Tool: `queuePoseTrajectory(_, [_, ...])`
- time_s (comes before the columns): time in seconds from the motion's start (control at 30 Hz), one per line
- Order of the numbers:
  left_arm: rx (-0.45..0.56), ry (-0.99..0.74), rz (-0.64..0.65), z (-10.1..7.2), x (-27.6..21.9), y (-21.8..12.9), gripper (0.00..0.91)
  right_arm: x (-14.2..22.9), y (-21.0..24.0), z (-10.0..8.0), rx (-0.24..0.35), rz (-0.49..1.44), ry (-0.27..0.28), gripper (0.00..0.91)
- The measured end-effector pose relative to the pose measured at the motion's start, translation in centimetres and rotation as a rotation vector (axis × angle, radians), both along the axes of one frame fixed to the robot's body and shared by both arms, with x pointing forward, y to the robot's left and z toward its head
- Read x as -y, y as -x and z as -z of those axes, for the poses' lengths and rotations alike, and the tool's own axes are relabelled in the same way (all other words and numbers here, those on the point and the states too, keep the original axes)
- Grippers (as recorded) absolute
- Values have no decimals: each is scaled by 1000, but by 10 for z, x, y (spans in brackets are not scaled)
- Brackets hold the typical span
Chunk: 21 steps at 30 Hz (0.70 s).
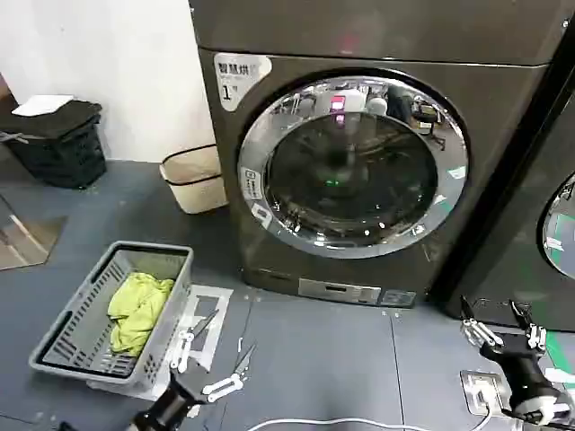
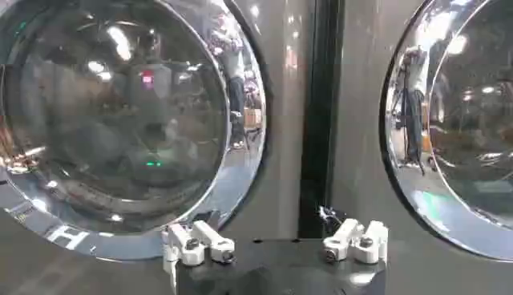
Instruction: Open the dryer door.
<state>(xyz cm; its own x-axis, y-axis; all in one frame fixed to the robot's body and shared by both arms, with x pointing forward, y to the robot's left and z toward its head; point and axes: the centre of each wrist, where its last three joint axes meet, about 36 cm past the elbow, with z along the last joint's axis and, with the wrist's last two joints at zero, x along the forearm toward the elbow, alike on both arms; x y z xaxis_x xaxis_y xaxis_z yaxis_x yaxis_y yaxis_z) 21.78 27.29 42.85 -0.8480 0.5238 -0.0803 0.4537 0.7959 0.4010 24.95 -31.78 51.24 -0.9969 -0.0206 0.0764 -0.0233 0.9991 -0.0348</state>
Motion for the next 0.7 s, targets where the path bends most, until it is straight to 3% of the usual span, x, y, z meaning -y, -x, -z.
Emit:
queuePoseTrajectory(0.27, [3,-9,4,-6,0,4,907,-2,-23,1,66,-127,21,907])
queuePoseTrajectory(0.37, [9,-13,-1,-10,-1,5,907,-1,-35,3,89,-165,52,907])
queuePoseTrajectory(0.7, [20,-16,-21,-21,-1,12,907,8,-84,3,171,-376,19,907])
